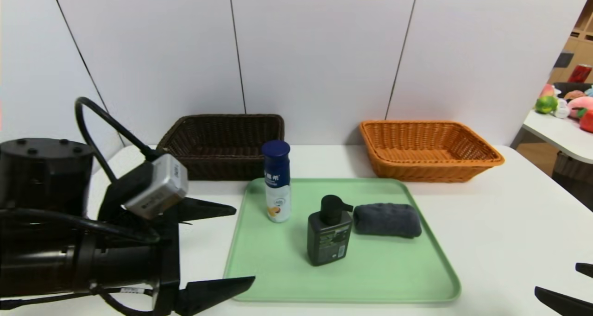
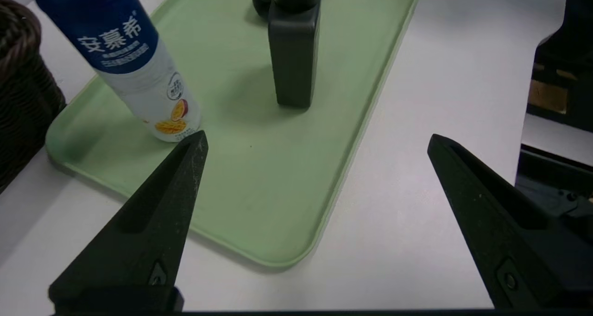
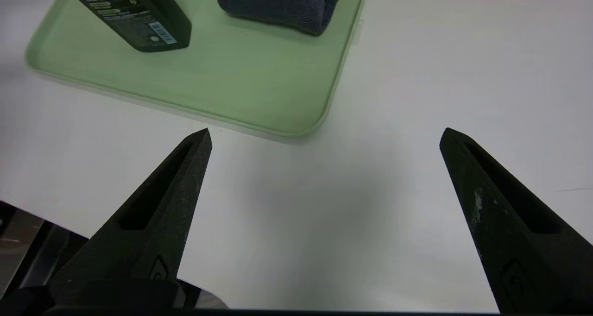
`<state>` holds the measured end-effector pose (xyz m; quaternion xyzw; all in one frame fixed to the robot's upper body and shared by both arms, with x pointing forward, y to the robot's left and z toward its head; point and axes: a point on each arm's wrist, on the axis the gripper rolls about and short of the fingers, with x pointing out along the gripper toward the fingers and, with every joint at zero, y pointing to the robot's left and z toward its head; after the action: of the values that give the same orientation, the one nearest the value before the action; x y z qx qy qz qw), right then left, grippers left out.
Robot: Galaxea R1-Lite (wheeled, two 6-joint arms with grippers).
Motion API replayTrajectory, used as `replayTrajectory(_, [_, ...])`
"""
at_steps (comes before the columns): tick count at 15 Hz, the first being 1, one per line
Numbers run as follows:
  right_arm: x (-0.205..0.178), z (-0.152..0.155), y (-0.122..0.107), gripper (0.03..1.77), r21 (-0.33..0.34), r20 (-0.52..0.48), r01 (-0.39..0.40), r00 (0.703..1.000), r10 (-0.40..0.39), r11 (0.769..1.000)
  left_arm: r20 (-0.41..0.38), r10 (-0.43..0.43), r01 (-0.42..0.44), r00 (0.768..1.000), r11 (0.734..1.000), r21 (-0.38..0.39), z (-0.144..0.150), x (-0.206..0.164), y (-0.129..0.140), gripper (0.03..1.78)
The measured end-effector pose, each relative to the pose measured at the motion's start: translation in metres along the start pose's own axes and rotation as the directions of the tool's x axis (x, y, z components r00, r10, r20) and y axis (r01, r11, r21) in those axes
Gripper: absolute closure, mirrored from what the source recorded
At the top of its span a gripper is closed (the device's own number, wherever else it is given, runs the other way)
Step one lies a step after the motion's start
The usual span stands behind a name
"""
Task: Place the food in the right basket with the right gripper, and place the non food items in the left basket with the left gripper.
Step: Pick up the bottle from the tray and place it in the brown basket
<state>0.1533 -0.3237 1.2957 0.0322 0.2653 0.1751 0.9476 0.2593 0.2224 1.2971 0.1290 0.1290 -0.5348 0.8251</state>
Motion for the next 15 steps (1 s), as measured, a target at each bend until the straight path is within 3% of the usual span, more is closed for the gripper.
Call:
replayTrajectory(3, [0.001, -0.001, 0.0, 0.1, 0.001, -0.004, -0.003, 1.0, 0.003, 1.0, -0.013, -0.045, 0.046, 0.999, 0.998, 0.05, -0.007, 0.028, 0.005, 0.12])
replayTrajectory(11, [0.0, -0.001, 0.0, 0.1, -0.004, 0.009, -0.002, 1.0, 0.002, 1.0, -0.027, -0.11, 0.111, 0.994, 0.992, 0.062, -0.025, 0.082, 0.011, 0.12])
replayTrajectory(15, [-0.001, -0.002, 0.0, 0.1, -0.007, 0.019, -0.002, 1.0, 0.002, 1.0, 0.019, -0.111, 0.109, 0.994, 0.99, 0.087, -0.033, 0.107, 0.018, 0.12])
